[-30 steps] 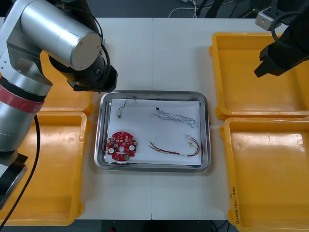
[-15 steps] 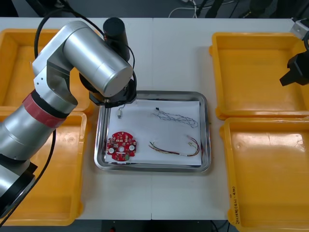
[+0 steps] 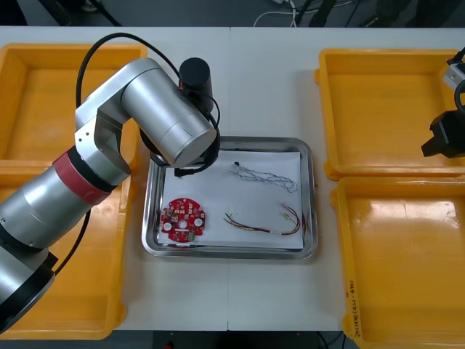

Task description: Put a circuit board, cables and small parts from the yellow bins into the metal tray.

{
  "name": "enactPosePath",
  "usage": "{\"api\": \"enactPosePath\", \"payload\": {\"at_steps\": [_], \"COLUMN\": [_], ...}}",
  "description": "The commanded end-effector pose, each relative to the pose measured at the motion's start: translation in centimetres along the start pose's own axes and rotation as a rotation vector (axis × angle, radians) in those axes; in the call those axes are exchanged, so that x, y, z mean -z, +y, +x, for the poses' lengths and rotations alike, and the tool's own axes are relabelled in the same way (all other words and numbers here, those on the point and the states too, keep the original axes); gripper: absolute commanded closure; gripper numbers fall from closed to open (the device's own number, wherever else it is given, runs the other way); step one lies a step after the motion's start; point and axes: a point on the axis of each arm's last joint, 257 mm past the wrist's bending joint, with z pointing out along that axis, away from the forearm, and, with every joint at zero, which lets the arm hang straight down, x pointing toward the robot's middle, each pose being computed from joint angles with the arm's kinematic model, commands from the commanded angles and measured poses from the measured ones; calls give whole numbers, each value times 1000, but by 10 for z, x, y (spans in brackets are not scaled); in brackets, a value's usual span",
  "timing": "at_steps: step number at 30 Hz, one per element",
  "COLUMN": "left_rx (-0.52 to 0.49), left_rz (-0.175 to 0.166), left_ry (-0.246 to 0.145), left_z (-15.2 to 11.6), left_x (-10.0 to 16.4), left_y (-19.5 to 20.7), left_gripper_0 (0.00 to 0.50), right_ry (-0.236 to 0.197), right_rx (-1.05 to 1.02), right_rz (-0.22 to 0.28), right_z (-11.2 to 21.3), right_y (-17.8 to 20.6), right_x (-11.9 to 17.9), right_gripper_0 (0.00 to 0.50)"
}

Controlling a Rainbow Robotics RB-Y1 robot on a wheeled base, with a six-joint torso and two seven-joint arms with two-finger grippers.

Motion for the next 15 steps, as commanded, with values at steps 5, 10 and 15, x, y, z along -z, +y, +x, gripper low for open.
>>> {"api": "enactPosePath", "payload": {"at_steps": [5,10,15], "left_rx": [86,100,110], "left_rz": [21,18,25], "left_ry": [-7,14,20], "left_z": [-2,5,9], "left_x": [-14,-19,-23], "left_y": [-10,-7,-8], "left_gripper_0": [498,499,494], "right_ry": [-11,-2,19], "right_rx": [-114,-184,-230], "right_rz": [49,57,50], "right_z": [19,26,35], "right_y": [-32,-38,-37], "right_x": [10,7,2], "right_gripper_0": [0,0,0]}}
